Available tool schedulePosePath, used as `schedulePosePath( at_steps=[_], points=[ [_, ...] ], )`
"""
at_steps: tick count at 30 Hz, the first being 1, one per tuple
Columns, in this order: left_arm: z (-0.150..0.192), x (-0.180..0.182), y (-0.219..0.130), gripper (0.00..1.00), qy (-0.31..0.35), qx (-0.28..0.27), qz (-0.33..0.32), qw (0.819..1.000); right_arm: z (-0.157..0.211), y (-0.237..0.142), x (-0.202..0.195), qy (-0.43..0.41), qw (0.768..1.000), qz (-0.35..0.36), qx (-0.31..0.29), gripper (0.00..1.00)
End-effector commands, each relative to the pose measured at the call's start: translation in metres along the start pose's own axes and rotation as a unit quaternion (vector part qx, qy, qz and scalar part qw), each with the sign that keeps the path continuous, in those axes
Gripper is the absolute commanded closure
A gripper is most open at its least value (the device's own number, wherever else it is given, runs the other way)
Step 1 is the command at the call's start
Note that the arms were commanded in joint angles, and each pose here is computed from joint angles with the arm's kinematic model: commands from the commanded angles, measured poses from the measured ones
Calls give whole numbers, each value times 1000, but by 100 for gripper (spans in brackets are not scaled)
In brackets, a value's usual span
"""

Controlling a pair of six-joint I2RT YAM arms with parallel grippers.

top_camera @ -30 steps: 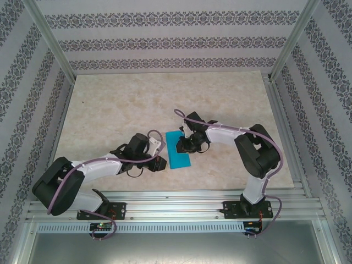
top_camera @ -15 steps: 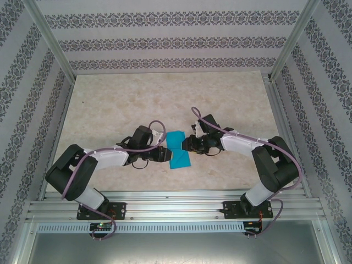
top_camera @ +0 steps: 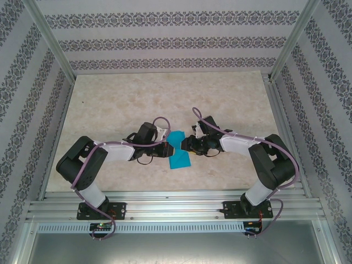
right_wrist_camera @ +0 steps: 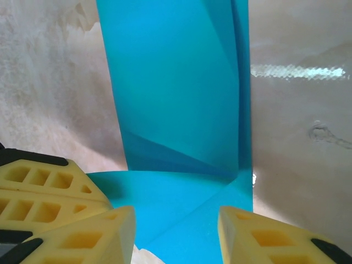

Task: Fold a paper plane with a square sheet of paper (fold left side to right side)
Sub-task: Fold the triangle a second time at the center of the table, then turn over the paper at the center of the table.

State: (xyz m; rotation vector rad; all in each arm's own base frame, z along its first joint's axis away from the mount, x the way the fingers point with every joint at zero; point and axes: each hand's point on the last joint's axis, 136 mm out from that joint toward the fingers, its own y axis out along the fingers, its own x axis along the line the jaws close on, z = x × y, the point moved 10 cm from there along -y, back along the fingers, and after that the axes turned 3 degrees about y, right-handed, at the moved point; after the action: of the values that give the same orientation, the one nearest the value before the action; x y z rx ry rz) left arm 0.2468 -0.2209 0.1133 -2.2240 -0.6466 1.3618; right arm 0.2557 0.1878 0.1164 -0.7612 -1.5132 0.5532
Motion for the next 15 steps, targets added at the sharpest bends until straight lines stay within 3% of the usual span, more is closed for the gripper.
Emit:
schedulePosePath(
  at_steps=[1, 11, 15],
  points=[
    [-3, 2, -6, 94, 9, -17, -15, 1000, -2, 4, -4, 7, 1000, -10, 1, 55],
    [1, 8, -6, 94, 4, -15, -24, 1000, -4, 17, -5, 15, 999, -31, 12, 56],
    [2, 9, -5, 95, 3, -15, -24, 1000, -4, 23, -1, 13, 998, -53, 16, 61]
  ],
)
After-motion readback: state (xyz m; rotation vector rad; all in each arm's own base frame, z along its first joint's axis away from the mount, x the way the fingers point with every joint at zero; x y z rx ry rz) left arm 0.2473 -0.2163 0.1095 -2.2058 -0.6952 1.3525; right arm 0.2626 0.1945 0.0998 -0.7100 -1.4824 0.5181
